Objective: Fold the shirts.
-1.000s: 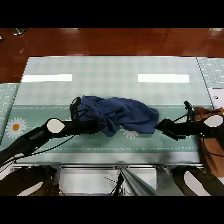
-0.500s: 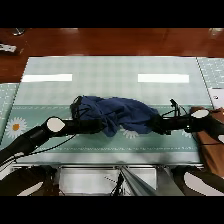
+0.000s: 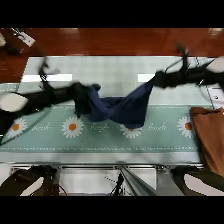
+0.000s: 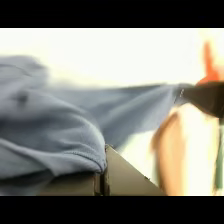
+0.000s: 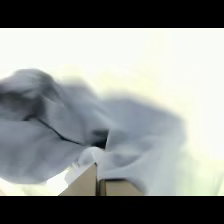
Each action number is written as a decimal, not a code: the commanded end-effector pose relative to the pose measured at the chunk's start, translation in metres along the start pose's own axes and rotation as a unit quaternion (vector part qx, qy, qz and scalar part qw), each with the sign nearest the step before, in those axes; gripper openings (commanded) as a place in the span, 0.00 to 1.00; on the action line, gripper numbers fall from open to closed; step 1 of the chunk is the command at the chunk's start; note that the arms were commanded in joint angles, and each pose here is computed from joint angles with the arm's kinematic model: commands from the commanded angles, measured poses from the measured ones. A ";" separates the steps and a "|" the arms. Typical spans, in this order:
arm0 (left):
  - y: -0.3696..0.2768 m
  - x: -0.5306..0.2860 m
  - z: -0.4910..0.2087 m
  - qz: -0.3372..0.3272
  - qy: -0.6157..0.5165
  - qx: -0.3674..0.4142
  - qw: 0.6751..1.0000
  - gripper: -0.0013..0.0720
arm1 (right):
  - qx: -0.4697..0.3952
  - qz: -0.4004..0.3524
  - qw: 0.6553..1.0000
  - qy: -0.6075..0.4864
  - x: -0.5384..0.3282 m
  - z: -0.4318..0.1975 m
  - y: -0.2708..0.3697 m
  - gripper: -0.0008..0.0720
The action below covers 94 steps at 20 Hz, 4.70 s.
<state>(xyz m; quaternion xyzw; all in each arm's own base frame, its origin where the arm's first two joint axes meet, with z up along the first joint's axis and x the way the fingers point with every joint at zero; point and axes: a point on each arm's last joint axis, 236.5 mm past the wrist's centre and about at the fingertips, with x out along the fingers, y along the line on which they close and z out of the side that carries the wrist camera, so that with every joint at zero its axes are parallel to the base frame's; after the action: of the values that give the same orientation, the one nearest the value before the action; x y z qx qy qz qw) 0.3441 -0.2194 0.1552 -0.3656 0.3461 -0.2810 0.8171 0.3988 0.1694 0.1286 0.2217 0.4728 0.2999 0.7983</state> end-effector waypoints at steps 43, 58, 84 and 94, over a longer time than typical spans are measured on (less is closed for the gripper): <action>0.194 -0.017 0.069 0.216 0.065 -0.020 0.974 0.99 | 0.101 -0.107 0.984 -0.098 0.034 0.134 -0.130 0.15; 0.292 -0.168 -0.093 0.329 0.147 -0.268 0.894 0.98 | 0.208 -0.178 0.961 0.021 -0.044 -0.048 -0.221 0.86; 0.297 -0.088 -0.114 0.269 0.143 -0.258 0.917 0.04 | 0.296 -0.154 0.942 -0.022 -0.057 -0.123 -0.246 0.86; 0.294 -0.088 -0.117 0.266 0.149 -0.260 0.916 0.04 | 0.299 -0.139 0.939 0.096 0.009 -0.167 -0.235 0.86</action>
<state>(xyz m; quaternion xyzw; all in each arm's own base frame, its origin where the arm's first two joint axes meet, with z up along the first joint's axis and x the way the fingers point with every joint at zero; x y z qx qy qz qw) 0.2622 -0.0339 -0.1037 -0.4130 0.6079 -0.0034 0.6782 0.3165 0.0033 -0.0916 0.3535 0.6283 0.0426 0.6917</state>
